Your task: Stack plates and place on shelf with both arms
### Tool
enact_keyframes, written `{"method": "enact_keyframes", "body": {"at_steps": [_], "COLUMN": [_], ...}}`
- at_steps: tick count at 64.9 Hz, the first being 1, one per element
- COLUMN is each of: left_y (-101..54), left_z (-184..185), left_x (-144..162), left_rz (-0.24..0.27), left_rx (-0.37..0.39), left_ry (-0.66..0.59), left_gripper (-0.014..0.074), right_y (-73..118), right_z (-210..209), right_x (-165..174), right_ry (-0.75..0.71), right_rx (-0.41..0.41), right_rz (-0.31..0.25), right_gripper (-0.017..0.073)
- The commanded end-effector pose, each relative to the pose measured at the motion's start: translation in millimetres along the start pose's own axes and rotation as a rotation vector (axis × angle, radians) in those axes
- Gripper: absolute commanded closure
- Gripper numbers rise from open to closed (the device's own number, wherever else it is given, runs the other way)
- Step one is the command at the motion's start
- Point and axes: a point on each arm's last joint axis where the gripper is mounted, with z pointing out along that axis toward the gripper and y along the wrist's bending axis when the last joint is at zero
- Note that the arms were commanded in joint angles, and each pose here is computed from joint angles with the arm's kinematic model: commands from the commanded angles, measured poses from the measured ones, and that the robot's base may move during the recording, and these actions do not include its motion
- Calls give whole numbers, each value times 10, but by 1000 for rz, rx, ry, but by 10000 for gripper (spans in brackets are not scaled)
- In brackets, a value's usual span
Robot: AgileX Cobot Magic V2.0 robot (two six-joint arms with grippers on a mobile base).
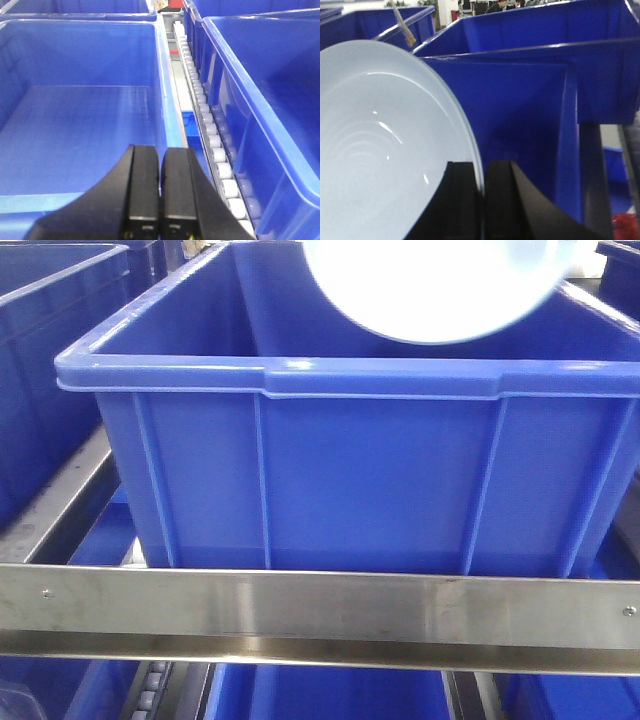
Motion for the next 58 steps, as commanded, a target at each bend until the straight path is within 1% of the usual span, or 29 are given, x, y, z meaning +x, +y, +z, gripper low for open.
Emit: {"method": "enact_keyframes", "body": {"at_steps": [1,6,10,20,22,24,28,31,35,39,44,52,58], "left_y": [10,10,10,10,10,10,10,10,10,10,10,10,10], "left_z": [-15,-15,-15,-15,-15,-15,-15,-15,-15,-15,-15,-15,-15], "left_x": [-170,-170,-170,-170,-170,-170,-170,-170,-170,-170,-170,-170,-170], "left_rz": [-1,-1,-1,-1,-1,-1,-1,-1,-1,-1,-1,-1,-1], "left_rx": [-10,-10,-10,-10,-10,-10,-10,-10,-10,-10,-10,-10,-10], "left_ry": [-105,-105,-105,-105,-105,-105,-105,-105,-105,-105,-105,-105,-105], "left_gripper": [512,512,512,512,512,512,512,512,512,512,512,512,512], "right_y": [40,35,38,62,71,82,98,104,103,101,92,55,46], "right_z": [59,88,81,-1,-20,-51,-116,-181,-290,-414,-569,-888,-1179], "right_x": [-227,-181,-192,-298,-310,-327,-359,-378,-417,-458,-477,-494,-525], "right_ry": [-190,-169,-174,-202,-194,-182,-156,-135,-109,-84,-48,-9,-20], "right_rx": [-40,-38,-40,-57,-62,-67,-71,-70,-59,-49,-36,-7,8], "right_rz": [79,86,85,60,38,5,-57,-99,-148,-183,-195,-198,-200], "right_gripper": [348,251,200,199,199,200,228,276,368,444,512,511,511]}}
